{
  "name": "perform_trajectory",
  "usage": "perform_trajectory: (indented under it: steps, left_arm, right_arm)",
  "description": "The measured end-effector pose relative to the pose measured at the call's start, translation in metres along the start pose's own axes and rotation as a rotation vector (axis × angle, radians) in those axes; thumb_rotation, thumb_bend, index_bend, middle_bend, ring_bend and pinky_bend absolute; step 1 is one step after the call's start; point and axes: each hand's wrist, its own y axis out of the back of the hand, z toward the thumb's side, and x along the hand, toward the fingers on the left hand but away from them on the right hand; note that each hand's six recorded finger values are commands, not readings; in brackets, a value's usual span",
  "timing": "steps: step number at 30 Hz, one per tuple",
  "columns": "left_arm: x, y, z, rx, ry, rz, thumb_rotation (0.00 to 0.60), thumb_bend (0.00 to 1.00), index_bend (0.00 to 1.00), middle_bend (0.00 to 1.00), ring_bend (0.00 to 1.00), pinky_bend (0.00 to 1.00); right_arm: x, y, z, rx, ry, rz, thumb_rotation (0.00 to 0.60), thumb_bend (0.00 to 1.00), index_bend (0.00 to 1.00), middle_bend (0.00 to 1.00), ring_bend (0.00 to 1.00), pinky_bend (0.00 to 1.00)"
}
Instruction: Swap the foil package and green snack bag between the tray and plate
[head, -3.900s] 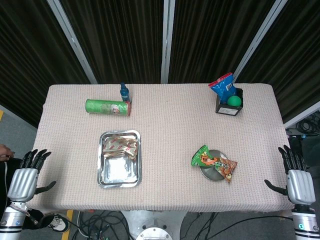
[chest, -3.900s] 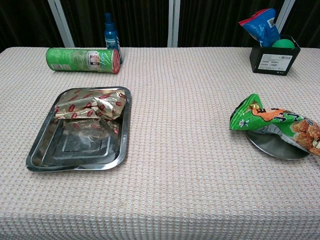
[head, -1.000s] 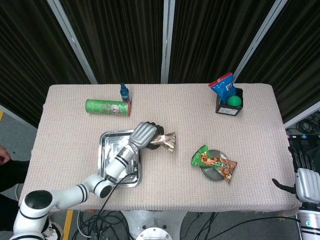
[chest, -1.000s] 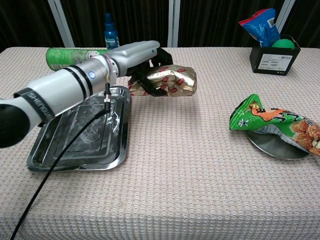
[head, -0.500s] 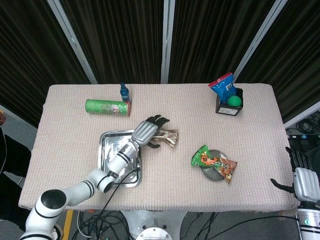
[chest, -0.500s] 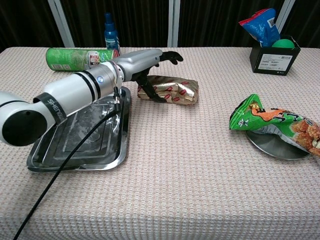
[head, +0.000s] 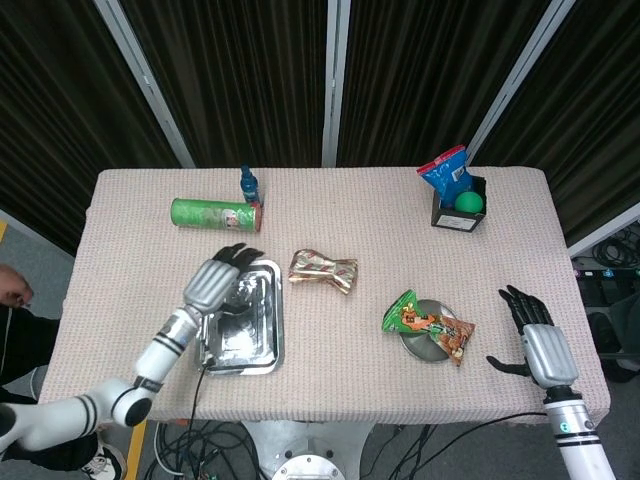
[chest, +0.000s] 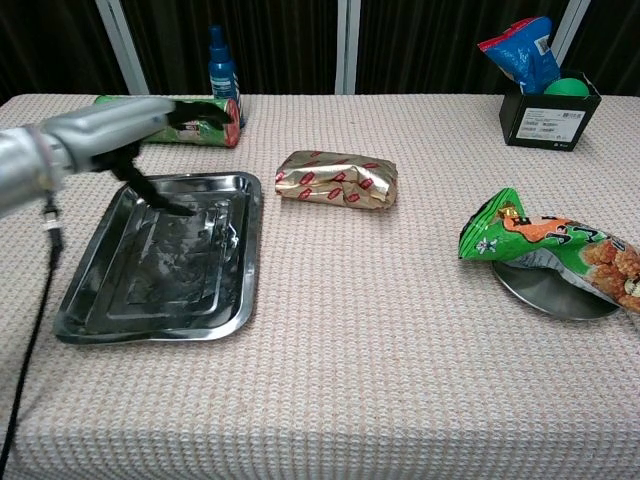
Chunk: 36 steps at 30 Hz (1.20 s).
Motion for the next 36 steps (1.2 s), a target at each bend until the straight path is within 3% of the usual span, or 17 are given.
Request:
perform_trajectory:
  steps: [6,15,19,28,36]
  left_arm:
    - [-0.078,0.017,-0.058,0.036,0.177,0.058,0.6,0.13,0.1,0.13,0.04,0.13]
    - [-0.144,0.025,-0.08,0.007,0.266,0.13,0.6,0.13,0.13,0.14,0.04,0.12]
    - [-0.165,0.027,-0.086,-0.012,0.296,0.167,0.6,0.13,0.13,0.14,0.04,0.12]
    - [-0.195,0.026,-0.104,-0.046,0.358,0.188,0.6,0.13,0.13,0.14,0.04,0.12]
    - [-0.208,0.031,-0.113,-0.05,0.38,0.213,0.6,0.13,0.13,0.14,0.04,0.12]
  right_arm:
    - [-0.021,-0.02,0.023,0.04,0.015,0.072,0.6,0.03,0.0,0.11,0.0,0.02]
    - [-0.042,-0.043,0.047,0.082,0.012,0.124,0.6,0.08,0.06,0.2,0.1,0.16]
    - [-0.049,-0.053,0.057,0.106,0.018,0.139,0.6,0.1,0.15,0.27,0.17,0.24]
    - [-0.052,-0.069,0.066,0.134,0.009,0.175,0.6,0.23,0.49,0.49,0.42,0.52]
    - [-0.053,-0.055,0.077,0.112,0.041,0.128,0.6,0.28,0.54,0.53,0.46,0.57]
